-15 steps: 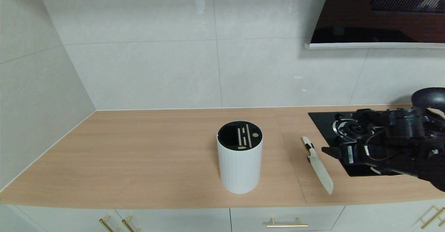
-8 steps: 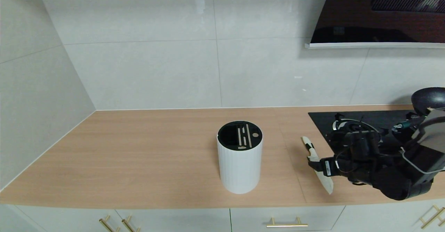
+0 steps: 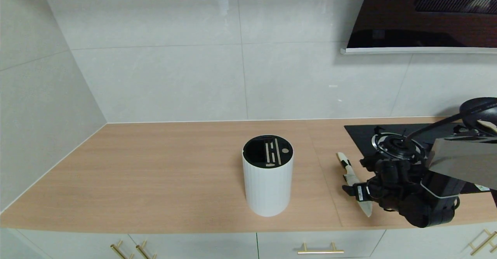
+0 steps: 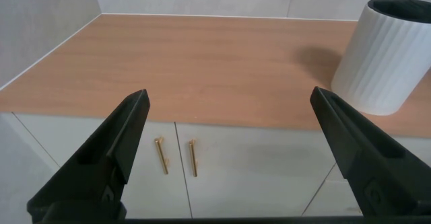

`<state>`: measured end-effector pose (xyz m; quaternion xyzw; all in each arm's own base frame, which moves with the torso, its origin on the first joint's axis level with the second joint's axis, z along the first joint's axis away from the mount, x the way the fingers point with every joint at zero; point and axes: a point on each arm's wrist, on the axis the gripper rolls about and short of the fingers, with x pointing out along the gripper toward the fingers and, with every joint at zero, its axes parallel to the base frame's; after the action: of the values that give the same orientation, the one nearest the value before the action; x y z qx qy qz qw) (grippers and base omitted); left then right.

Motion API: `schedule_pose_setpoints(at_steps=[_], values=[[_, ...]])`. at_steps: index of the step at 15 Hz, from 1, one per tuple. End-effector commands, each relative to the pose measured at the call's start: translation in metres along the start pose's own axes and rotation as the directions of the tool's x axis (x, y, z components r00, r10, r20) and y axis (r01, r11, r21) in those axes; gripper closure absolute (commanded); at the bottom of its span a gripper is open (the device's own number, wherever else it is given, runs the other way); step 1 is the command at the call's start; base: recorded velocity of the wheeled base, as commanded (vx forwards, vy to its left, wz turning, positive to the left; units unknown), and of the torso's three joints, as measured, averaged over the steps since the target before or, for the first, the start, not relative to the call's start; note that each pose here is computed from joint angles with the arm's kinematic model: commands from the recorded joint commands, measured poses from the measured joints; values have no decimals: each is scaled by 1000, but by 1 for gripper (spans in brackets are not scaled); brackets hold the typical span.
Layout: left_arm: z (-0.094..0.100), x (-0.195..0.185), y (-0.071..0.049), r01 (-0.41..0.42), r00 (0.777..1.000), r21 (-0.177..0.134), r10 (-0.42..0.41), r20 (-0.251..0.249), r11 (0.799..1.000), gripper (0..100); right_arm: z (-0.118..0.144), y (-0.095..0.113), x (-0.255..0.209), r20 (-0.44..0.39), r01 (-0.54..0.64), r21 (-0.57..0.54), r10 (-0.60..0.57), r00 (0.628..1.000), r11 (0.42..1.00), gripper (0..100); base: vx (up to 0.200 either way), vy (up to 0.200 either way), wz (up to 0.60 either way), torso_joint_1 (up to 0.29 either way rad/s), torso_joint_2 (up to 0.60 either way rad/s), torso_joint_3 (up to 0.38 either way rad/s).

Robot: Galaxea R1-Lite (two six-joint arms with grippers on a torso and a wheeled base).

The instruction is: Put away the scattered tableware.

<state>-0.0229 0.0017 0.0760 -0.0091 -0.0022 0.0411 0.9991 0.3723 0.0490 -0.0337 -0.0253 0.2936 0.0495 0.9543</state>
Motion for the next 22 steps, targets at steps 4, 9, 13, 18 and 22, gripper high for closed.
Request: schedule_pose_setpoints(at_steps=[4,9,13,18,22], values=[[0,0,0,-1,1000,0,1,-1,1000,0,5,0,17,34,1,7,-1,999,1000,0,0,0,0,0,0,0],[0,0,0,0,1000,0,0,1,1000,0,8,-1,30,56,3,14,-4,998,1000,0,0,0,0,0,0,0],[0,0,0,1,1000,0,-1,1,1000,0,8,-5,34,61,14,22,-15,998,1000,0,0,0,0,0,0,0],[0,0,0,-1,1000,0,1,-1,1000,0,7,-4,34,56,13,20,-14,998,1000,0,0,0,0,0,0,0],[0,0,0,-1,1000,0,1,-1,1000,0,5,-2,34,50,6,17,-7,999,1000,0,0,0,0,0,0,0]])
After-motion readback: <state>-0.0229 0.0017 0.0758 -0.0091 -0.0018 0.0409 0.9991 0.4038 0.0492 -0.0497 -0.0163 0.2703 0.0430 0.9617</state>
